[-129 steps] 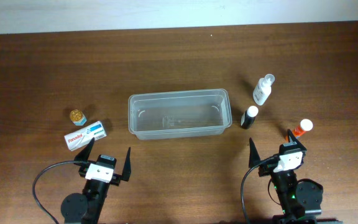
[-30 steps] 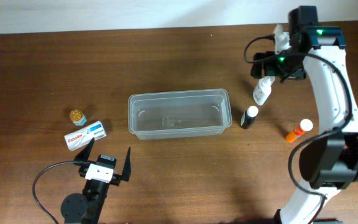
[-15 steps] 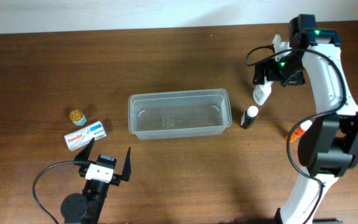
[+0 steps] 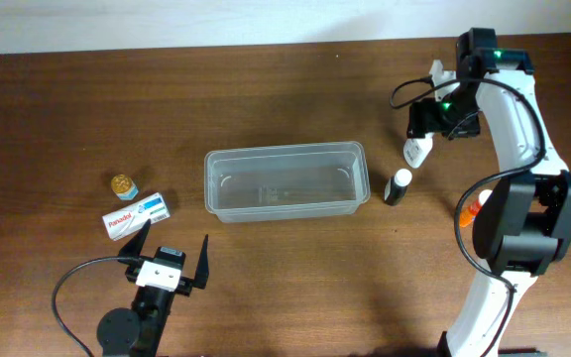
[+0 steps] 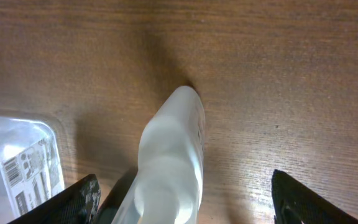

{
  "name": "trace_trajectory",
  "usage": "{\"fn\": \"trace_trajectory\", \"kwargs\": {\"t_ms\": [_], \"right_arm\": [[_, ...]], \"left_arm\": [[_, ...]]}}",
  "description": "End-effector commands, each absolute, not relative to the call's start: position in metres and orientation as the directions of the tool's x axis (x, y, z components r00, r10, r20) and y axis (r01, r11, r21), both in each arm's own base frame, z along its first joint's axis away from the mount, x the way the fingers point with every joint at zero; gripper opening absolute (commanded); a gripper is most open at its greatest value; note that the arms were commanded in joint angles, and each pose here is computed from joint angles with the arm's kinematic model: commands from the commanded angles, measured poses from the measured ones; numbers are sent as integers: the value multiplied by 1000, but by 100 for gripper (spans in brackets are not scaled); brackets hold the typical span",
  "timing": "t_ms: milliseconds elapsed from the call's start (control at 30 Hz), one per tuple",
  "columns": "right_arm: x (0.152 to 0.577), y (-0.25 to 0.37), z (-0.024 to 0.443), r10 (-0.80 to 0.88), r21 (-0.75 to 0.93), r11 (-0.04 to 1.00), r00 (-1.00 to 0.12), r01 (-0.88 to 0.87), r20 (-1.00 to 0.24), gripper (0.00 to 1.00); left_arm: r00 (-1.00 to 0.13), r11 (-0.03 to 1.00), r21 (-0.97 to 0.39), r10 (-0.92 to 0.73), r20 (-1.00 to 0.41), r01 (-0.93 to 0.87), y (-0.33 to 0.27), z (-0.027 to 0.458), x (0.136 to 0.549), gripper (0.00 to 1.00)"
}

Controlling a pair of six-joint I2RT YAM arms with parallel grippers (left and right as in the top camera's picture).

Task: Pack container
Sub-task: 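Move the right gripper to the white pump bottle and grasp it, then lift the white pump bottle and carry it over the container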

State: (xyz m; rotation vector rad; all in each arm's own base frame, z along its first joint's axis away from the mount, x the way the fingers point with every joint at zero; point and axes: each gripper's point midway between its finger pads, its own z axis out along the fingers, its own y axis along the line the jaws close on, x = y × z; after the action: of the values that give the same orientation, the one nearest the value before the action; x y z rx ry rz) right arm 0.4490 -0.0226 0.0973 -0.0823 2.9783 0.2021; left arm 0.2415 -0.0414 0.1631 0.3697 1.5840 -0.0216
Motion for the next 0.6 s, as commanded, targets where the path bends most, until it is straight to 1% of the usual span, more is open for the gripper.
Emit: {"fn": "trace_trajectory", "kwargs": {"t_ms": [0, 133, 233, 333, 400, 500, 567], "right_arm": [[444, -18, 84, -71, 123, 988, -988, -88, -134, 77], [445, -14, 81, -80, 123, 988, -988, -97, -134, 68], [444, -10, 77, -88, 123, 987, -987, -105, -132, 60], [443, -7, 74, -94, 124, 986, -987, -110, -128, 58], [443, -6, 73, -97, 124, 986, -987, -113, -129, 53], [444, -5, 74, -100, 122, 986, -986, -117, -133, 48], [445, -12, 73, -71, 82, 993, -989, -82, -128, 44]], "left_arm": [[-1, 944, 224, 231, -973, 242, -40, 162, 242, 99], [-1, 944, 224, 231, -973, 242, -40, 162, 242, 99], [-1, 944, 224, 231, -973, 242, -40, 162, 242, 99], [-2, 944, 224, 231, -973, 242, -40, 161, 242, 99], [-2, 944, 224, 231, -973, 242, -40, 162, 242, 100], [-2, 944, 224, 231, -973, 242, -40, 162, 242, 99], [-1, 944, 224, 231, -973, 242, -40, 162, 242, 99]]}}
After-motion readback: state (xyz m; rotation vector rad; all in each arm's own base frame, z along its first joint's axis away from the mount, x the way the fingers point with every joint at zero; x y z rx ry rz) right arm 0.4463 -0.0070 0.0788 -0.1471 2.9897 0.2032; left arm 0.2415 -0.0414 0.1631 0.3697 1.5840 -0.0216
